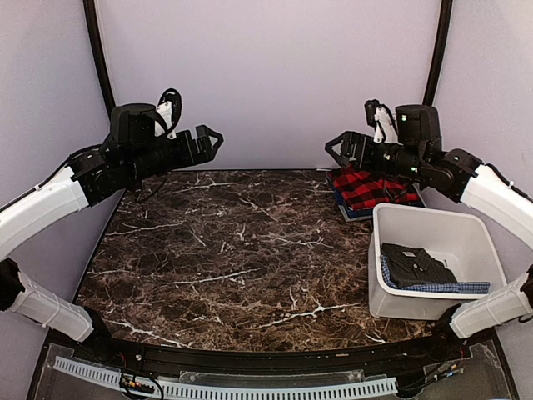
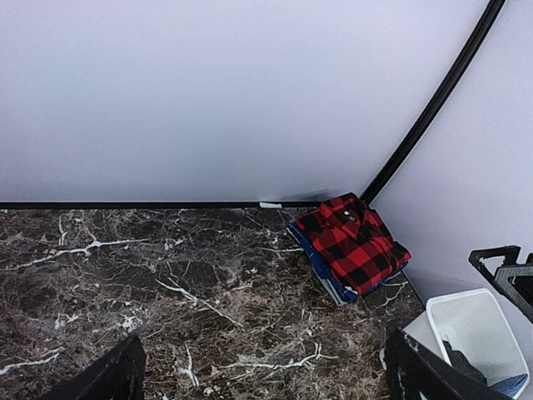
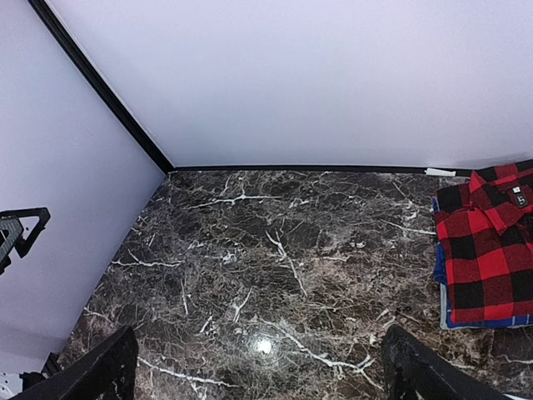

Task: Fold and stack the long sleeve shirts
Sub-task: Adjust the bin at the corner of the board.

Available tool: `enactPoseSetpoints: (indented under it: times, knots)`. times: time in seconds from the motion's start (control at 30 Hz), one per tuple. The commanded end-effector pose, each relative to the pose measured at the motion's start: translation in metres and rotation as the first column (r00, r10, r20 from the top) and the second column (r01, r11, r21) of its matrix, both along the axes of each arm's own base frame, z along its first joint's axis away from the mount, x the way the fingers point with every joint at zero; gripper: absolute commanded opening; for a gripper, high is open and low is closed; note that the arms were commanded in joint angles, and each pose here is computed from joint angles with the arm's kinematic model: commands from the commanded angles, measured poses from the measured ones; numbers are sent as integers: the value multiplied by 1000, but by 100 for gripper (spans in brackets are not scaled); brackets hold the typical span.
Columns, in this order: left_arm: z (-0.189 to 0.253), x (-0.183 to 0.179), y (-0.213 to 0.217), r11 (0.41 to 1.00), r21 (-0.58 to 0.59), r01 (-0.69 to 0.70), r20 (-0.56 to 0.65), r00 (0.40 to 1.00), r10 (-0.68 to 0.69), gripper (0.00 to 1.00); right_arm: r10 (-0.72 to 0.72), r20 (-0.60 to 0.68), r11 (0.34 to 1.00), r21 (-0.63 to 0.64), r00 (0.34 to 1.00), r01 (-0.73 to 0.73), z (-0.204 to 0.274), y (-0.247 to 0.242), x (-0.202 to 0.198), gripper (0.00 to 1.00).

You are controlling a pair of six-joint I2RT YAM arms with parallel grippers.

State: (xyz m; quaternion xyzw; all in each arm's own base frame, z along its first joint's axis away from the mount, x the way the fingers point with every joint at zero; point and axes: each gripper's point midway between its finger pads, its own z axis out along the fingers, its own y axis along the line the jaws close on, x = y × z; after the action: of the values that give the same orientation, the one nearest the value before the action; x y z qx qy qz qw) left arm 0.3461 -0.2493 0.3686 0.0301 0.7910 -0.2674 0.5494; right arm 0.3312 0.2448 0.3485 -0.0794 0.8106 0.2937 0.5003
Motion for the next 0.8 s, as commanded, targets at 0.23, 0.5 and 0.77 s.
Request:
enactPoseSetpoints:
  times: [0.23,0.5,0.77]
  knots:
    - [5,0,11,999,43,-26,30,999,25,99,-66,20,997,-26,998,67,5,-19,-7,99]
    - [3,4,11,998,60,-15,34,999,13,99,-203,-66,975,-106,977,195,-11,-59,-24,99]
    - [-5,9,1,997,69,26,26,999,-28,99,-329,-218,940,-168,919,297,-53,-104,-63,98]
